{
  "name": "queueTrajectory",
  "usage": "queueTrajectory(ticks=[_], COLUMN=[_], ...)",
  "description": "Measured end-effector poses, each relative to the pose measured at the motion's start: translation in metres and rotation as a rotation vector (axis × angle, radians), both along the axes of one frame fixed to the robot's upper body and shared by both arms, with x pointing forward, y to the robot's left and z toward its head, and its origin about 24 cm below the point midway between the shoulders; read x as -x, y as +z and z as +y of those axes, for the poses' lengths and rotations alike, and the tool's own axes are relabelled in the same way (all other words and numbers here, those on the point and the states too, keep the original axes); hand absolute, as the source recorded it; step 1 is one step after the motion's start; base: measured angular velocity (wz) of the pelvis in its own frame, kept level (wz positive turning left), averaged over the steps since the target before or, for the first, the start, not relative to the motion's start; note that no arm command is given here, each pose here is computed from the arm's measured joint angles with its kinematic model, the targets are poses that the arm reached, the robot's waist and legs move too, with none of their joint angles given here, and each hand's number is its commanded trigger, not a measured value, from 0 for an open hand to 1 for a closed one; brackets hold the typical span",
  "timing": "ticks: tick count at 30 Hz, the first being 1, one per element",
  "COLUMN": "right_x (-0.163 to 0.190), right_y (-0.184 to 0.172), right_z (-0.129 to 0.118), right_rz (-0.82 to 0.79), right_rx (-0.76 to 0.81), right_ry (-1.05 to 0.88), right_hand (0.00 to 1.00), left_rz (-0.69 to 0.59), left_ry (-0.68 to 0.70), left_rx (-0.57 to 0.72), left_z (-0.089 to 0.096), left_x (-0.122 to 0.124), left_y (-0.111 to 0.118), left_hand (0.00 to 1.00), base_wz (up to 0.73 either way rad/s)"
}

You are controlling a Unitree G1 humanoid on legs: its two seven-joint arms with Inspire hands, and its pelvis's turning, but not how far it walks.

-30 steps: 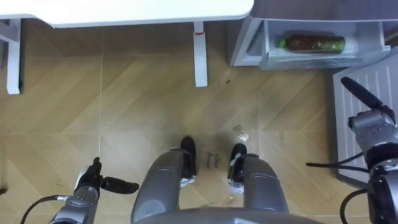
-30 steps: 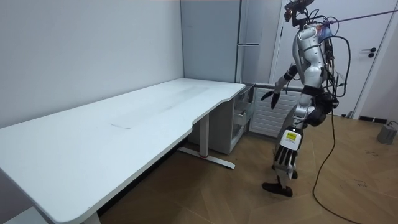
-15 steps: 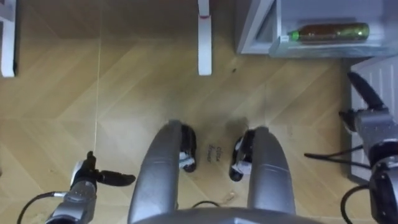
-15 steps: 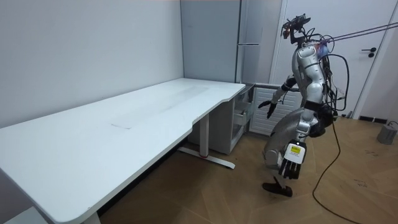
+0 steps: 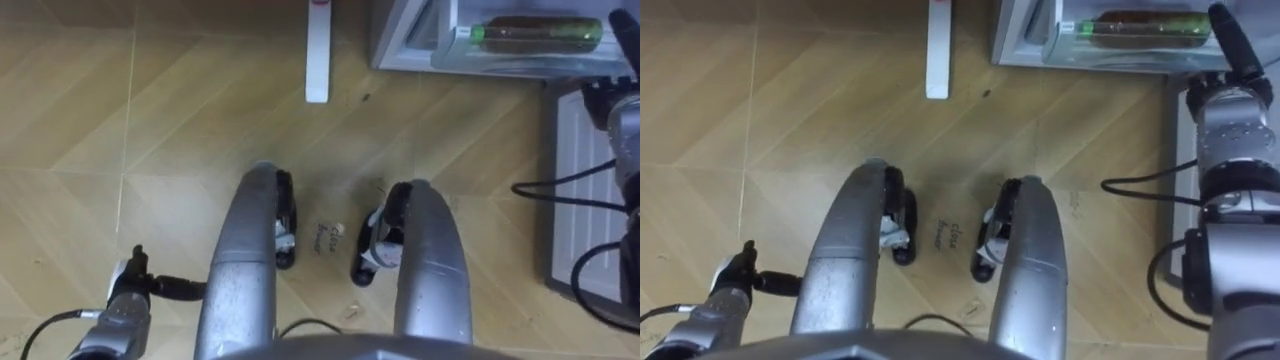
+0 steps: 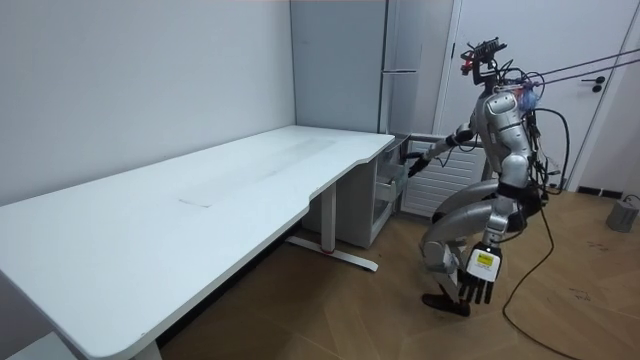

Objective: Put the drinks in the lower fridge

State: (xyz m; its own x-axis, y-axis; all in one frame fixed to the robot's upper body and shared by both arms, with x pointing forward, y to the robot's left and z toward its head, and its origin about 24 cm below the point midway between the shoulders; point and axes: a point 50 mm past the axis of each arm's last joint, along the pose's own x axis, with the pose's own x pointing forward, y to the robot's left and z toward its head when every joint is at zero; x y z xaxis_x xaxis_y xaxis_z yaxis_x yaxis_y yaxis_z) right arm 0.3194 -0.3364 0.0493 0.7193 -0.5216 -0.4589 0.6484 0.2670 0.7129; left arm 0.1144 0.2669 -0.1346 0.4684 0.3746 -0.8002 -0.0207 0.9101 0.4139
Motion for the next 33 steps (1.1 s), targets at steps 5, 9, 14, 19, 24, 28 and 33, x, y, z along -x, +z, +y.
queueTrajectory(ticks=[5,9,14,19,24,28,33], right_x=[-0.003,-0.003,-0.004,-0.007,-0.005,0.000,0.007], right_y=[0.003,0.004,0.005,0.009,0.008,0.004,0.000], right_z=[0.001,0.002,0.002,0.004,0.004,-0.003,-0.010], right_rz=[0.005,0.008,0.016,0.036,0.068,0.092,0.116], right_rx=[-0.002,0.017,0.014,-0.003,0.006,0.041,0.054], right_ry=[-0.010,-0.013,-0.022,-0.059,-0.086,-0.127,-0.197], right_hand=[0.00,0.00,0.00,0.00,0.00,0.00,0.00], left_rz=[-0.002,0.005,0.016,0.036,0.048,0.073,0.096], left_ry=[-0.007,-0.004,0.020,0.029,0.035,0.025,0.015], left_rx=[0.004,0.022,0.017,-0.015,-0.038,-0.023,-0.028], left_z=[0.002,0.002,0.010,0.024,0.034,0.029,0.034], left_x=[0.001,0.004,0.014,0.029,0.037,0.050,0.062], left_y=[0.001,0.001,0.003,0.007,0.010,0.009,0.012], left_hand=[0.00,0.00,0.00,0.00,0.00,0.00,0.00], base_wz=[0.00,-0.01,0.02,0.01,0.18,0.09,0.21])
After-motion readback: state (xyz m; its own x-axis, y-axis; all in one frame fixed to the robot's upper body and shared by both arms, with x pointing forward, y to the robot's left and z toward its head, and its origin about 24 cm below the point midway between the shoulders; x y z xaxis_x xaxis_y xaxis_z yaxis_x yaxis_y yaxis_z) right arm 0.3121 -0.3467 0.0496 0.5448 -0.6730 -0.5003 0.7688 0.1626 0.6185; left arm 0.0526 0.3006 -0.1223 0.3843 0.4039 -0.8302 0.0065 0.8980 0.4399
